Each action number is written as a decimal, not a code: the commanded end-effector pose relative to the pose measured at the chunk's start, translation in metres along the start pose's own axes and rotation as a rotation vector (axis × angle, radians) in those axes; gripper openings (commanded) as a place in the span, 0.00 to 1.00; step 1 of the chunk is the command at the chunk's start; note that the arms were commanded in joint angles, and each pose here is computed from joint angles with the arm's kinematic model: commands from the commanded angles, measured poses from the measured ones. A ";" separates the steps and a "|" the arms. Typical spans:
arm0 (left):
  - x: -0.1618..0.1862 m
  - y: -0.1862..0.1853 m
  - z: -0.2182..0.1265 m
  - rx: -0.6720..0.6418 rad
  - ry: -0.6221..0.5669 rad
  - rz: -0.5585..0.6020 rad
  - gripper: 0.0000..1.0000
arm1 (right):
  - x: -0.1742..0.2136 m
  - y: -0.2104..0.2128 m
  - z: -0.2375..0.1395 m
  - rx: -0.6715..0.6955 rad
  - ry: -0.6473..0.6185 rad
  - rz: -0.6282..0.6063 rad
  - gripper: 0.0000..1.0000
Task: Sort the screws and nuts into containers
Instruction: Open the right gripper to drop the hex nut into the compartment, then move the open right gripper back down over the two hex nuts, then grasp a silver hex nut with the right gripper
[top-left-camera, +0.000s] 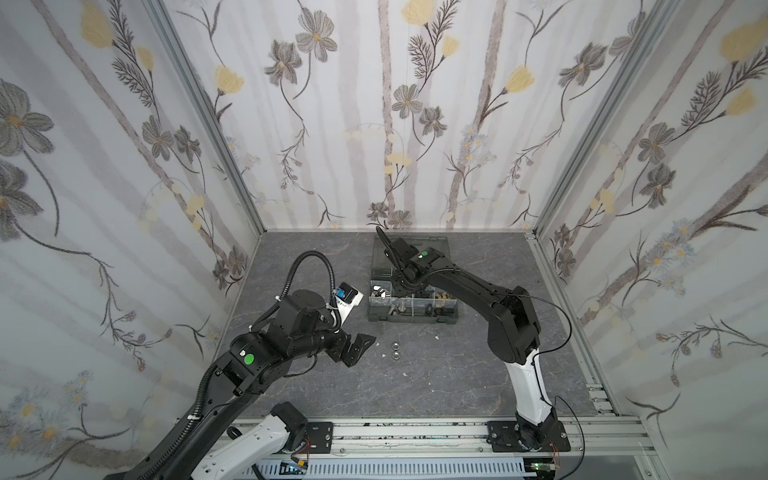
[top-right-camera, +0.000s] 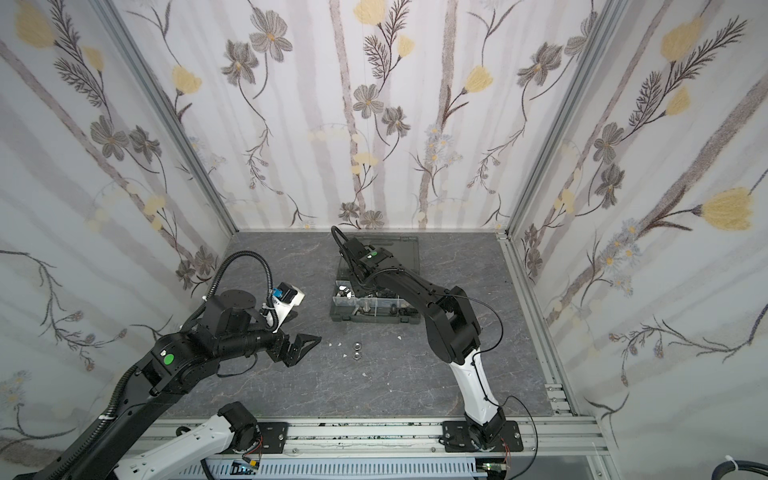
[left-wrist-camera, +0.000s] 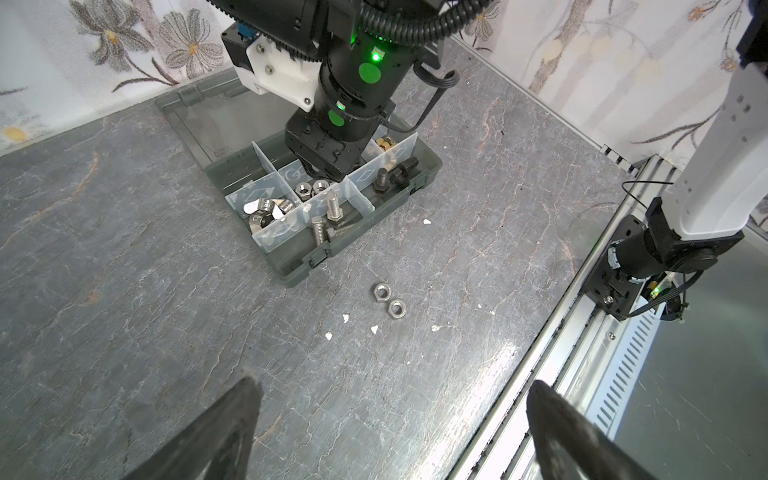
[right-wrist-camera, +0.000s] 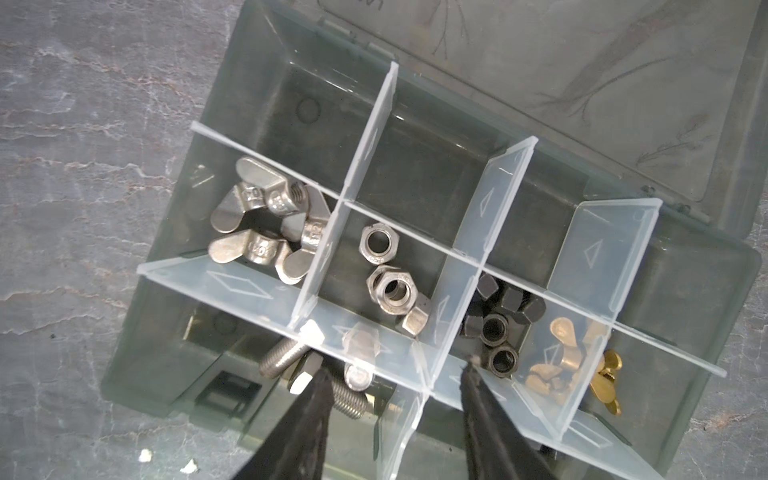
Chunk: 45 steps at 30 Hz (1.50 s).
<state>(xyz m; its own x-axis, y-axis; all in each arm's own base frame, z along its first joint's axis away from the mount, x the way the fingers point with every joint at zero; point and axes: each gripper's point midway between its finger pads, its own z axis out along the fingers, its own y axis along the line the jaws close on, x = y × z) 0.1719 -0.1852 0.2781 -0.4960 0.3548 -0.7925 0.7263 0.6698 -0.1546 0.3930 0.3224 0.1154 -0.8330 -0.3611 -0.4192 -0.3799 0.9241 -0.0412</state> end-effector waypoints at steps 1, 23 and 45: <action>-0.004 0.001 0.000 -0.007 -0.017 0.020 1.00 | 0.009 0.001 -0.013 -0.005 0.006 0.010 0.46; 0.002 -0.007 -0.001 0.022 -0.030 0.074 1.00 | 0.136 0.083 0.004 -0.148 0.193 0.101 0.46; 0.002 -0.008 0.001 0.024 -0.032 0.077 1.00 | 0.167 0.086 0.037 -0.108 0.296 0.034 0.31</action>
<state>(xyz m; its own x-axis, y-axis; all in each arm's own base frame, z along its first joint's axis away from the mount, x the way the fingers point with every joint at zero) 0.1626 -0.1879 0.2733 -0.4447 0.3883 -0.8071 0.7668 0.6308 -0.1189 0.2411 0.3484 0.0164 -0.9198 -0.3542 -0.1688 -0.3710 0.9252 0.0799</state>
